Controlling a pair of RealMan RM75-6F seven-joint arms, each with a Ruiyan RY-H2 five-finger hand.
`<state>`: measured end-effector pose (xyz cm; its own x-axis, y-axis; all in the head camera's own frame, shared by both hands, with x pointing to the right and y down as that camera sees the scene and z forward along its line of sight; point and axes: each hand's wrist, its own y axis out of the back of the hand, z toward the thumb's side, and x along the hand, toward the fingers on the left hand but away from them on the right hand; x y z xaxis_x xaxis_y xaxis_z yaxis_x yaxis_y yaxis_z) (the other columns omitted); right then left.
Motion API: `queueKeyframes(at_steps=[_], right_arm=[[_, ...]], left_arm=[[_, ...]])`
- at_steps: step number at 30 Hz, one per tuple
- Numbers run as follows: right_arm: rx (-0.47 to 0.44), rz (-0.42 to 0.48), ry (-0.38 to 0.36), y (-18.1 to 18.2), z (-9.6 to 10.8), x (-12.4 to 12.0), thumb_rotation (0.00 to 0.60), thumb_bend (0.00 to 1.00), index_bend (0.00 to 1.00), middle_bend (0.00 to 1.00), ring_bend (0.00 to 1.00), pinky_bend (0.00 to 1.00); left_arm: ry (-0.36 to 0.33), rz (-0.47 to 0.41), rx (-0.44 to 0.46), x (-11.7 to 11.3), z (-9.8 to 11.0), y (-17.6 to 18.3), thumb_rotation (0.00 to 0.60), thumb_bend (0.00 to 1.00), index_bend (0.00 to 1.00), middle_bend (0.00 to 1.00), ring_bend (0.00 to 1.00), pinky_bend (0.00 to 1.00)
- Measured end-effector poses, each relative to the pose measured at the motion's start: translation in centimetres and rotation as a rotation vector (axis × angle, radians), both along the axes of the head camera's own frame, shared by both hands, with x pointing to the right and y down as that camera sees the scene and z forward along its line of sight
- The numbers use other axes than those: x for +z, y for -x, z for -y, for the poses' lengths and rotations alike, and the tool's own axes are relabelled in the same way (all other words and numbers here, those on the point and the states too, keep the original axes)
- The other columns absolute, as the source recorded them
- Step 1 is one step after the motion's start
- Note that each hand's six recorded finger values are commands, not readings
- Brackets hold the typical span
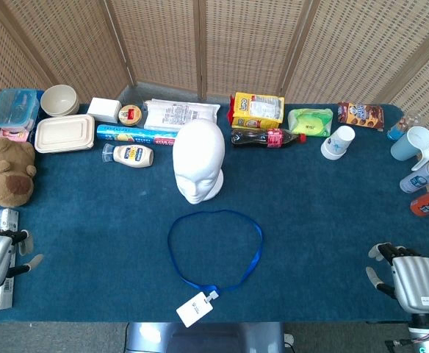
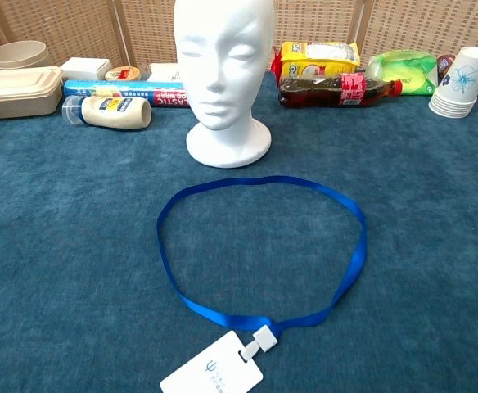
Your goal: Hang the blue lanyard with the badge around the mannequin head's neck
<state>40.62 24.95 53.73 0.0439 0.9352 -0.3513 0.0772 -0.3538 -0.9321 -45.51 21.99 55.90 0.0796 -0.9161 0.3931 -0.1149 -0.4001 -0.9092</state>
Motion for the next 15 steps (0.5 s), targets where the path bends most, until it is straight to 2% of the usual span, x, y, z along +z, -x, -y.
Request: queueKeyframes(at_steps=[6, 15], right_arm=[[-0.002, -0.004, 0.009, 0.35, 0.03, 0.16, 0.600, 0.32, 0.49, 0.53, 0.57, 0.55], [-0.007, 0.016, 0.000, 0.81, -0.07, 0.09, 0.600, 0.32, 0.49, 0.53, 0.57, 0.55]], left_arm=[[0.032, 0.004, 0.008, 0.90, -0.27, -0.11, 0.600, 0.18, 0.67, 0.69, 0.67, 0.51], [0.023, -0.001, 0.021, 0.56, -0.17, -0.26, 0.598, 0.18, 0.67, 0.69, 0.67, 0.51]])
